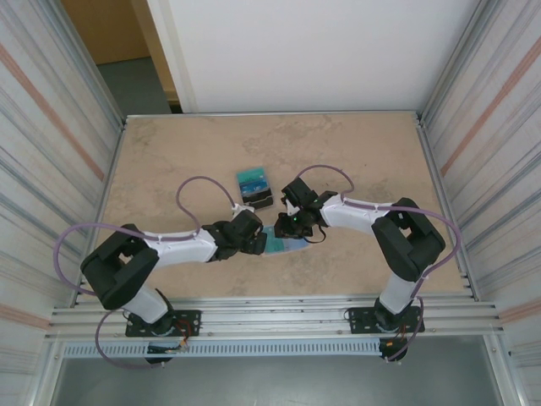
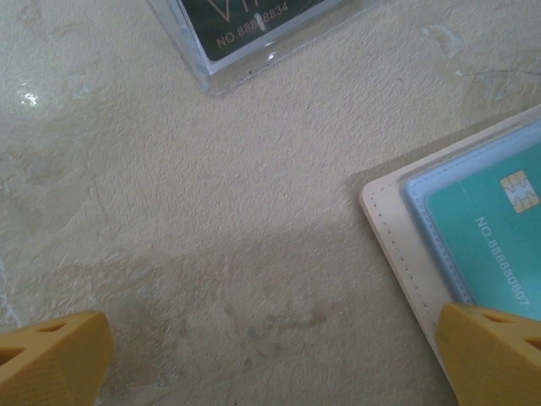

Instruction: Take the credit cards out of the card holder

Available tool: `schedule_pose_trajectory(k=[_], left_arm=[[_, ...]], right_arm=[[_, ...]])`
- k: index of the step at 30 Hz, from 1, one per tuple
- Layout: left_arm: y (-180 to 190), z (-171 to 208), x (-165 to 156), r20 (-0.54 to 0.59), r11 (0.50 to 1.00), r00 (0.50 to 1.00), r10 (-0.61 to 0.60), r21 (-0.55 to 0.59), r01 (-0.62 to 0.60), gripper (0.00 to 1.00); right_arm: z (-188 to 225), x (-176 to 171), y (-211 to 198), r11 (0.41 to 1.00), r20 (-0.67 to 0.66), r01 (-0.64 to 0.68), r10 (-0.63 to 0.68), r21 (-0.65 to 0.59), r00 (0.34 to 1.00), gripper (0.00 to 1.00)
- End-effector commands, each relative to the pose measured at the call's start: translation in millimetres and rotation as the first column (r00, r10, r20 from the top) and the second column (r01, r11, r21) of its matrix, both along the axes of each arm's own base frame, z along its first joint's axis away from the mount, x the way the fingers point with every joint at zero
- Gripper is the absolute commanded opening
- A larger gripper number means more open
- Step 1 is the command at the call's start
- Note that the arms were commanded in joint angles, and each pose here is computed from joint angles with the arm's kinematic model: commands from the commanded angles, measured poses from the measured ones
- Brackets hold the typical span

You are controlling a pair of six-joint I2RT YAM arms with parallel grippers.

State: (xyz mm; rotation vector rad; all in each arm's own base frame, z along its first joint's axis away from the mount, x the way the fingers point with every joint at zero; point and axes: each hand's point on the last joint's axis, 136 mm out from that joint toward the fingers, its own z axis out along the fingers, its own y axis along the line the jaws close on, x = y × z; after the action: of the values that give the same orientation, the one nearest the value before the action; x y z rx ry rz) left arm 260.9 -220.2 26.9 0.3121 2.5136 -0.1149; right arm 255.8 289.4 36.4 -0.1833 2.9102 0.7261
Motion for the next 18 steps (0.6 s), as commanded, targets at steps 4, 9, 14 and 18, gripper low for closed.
schedule_pose_trajectory(k=[4,9,14,18], left_arm=[[-0.8,1.7,1.0,-0.003,1.000,1.000,0.003,0.014,-0.003,0.99],[1.0,0.7,-0.2,-0.009,1.000,1.000,0.004,0.023,-0.004,0.99],[3.4,-2.0,-1.1,-0.017,0.999,1.000,0.006,0.041,-0.005,0.99],[5.4,-4.8,-1.8,-0.027,0.998,1.000,0.011,0.059,-0.009,0.99]], right_arm=[[-1.9,2.4,5.2,1.000,-0.017,0.002,-0.002,0.002,1.000,0.25],[-6.0,2.6,4.0,1.000,-0.023,0.005,-0.005,-0.007,1.000,0.26],[-8.4,1.4,6.7,1.000,-0.035,0.001,-0.001,0.003,0.999,0.26],[-11.0,-0.3,6.9,1.000,-0.053,0.002,-0.002,0.012,0.999,0.26]])
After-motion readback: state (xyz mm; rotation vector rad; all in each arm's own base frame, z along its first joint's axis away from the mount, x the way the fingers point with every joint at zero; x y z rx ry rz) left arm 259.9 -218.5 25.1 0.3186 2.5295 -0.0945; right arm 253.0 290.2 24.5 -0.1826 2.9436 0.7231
